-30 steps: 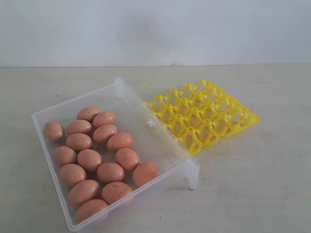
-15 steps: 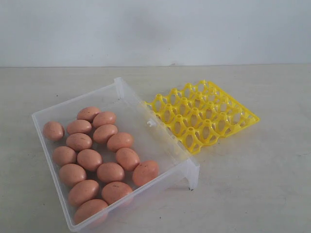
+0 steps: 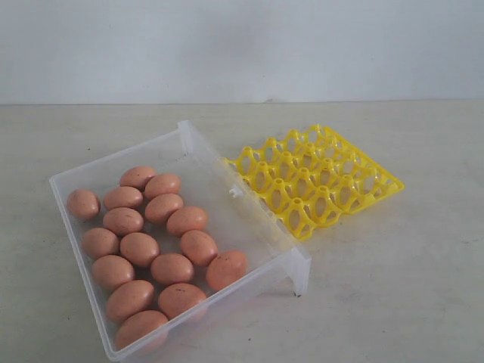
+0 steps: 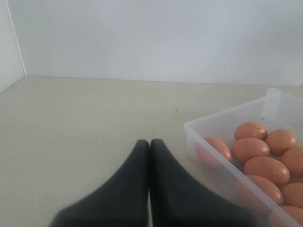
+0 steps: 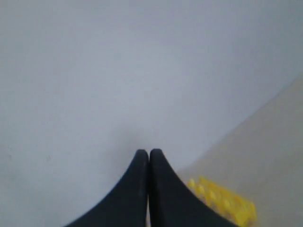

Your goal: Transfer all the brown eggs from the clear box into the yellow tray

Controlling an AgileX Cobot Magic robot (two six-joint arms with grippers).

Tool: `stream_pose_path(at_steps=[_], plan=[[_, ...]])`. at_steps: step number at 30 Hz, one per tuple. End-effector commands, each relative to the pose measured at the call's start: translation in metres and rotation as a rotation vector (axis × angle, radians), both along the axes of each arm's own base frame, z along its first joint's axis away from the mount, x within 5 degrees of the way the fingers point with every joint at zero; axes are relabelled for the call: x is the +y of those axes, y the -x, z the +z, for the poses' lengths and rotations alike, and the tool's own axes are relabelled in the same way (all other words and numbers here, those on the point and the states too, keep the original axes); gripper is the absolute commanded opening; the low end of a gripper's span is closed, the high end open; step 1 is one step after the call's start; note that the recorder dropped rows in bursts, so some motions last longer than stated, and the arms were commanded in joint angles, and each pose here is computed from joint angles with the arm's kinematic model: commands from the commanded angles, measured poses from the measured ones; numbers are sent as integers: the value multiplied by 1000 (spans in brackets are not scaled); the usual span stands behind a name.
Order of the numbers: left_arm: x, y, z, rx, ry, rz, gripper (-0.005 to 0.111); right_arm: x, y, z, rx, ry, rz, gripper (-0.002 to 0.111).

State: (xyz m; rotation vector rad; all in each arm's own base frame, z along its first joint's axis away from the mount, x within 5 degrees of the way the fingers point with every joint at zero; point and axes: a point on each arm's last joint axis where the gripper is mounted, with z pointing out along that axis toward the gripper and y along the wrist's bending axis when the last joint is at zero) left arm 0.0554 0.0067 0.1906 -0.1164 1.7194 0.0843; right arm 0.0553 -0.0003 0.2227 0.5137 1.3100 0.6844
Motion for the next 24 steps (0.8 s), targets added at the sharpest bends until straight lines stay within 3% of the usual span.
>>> stream_pose_path(at_steps=[1, 3, 5, 9, 11, 12, 14, 16, 21, 24], plan=[[0, 0, 2, -8, 4, -4, -4, -34, 22, 46, -519, -166, -359, 0], [0, 0, 2, -8, 4, -4, -4, -41, 20, 77, -552, -258, -406, 0], [0, 0, 2, -8, 4, -4, -4, -31, -1, 121, -482, -207, -320, 0], [0, 0, 2, -8, 4, -4, -4, 10, -73, 210, -409, 340, -129, 0], [0, 0, 2, -8, 4, -4, -4, 32, -120, 234, -381, 648, -26, 0], [0, 0, 2, -8, 4, -4, -4, 40, -149, 239, -311, 716, 40, 0], [0, 0, 2, -8, 4, -4, -4, 53, -204, 237, -108, 766, 104, 0], [0, 0, 2, -8, 4, -4, -4, 75, -244, 221, -6, 888, 143, 0], [0, 0, 2, -8, 4, -4, -4, 140, -276, 172, 42, 840, 566, 0], [0, 0, 2, -8, 4, -4, -4, 160, -294, 138, 106, 900, 576, 0]])
